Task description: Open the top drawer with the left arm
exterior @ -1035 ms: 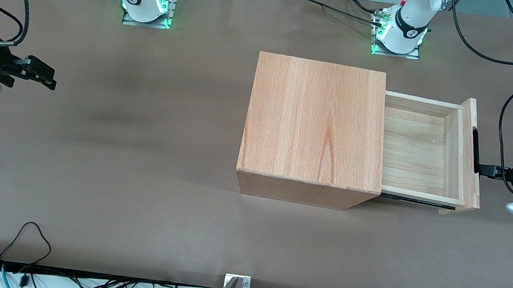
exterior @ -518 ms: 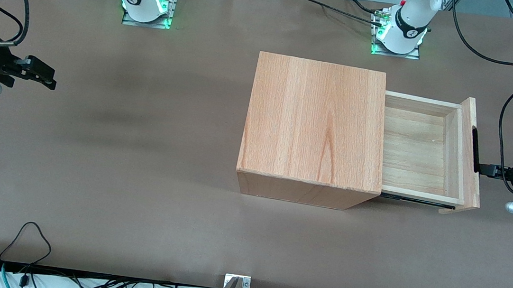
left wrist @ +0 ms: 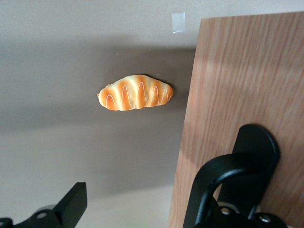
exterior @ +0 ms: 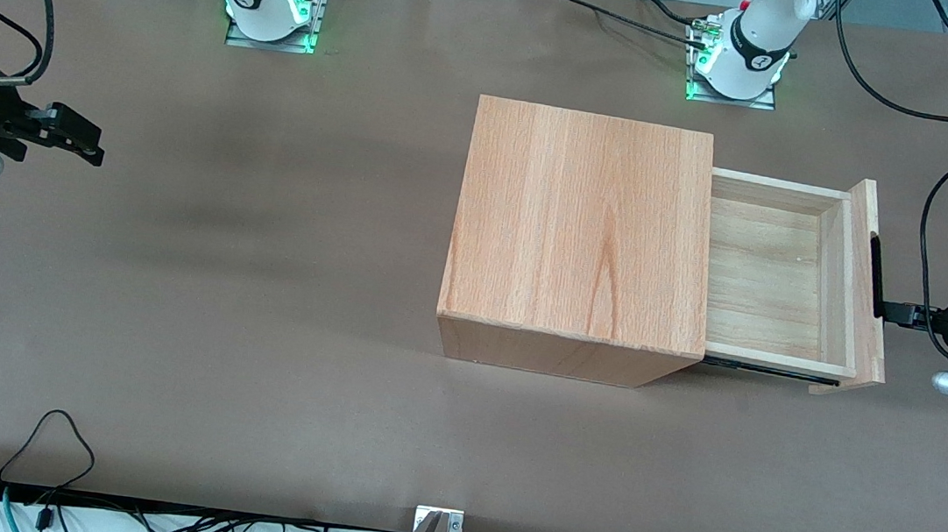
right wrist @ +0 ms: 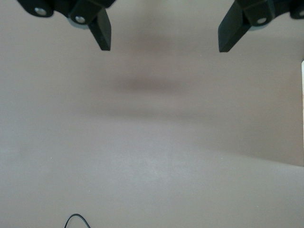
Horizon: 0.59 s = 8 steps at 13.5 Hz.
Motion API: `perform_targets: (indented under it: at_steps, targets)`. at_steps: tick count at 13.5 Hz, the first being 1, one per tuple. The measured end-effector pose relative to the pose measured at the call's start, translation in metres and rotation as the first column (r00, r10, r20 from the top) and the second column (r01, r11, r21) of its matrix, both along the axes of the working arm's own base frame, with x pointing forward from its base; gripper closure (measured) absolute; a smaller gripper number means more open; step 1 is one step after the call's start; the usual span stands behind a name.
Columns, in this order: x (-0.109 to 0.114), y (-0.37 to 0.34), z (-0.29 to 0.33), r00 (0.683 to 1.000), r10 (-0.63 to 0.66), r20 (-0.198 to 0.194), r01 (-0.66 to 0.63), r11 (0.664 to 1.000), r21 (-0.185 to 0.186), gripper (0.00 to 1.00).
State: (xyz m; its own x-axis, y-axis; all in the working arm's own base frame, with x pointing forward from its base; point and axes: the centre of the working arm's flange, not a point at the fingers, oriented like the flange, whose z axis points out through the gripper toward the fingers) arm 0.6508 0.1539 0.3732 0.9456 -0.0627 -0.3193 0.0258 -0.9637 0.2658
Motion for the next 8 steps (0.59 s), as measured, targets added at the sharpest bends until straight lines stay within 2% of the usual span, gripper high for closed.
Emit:
perform_targets:
  at_steps: [3, 8]
  targets:
    - [0.003, -0.003, 0.006, 1.0, 0.012, 0.02, -0.012, 0.999, -0.031, 0.0]
    - [0.005, -0.004, 0.01, 1.0, 0.014, 0.025, -0.013, 0.999, -0.034, 0.0]
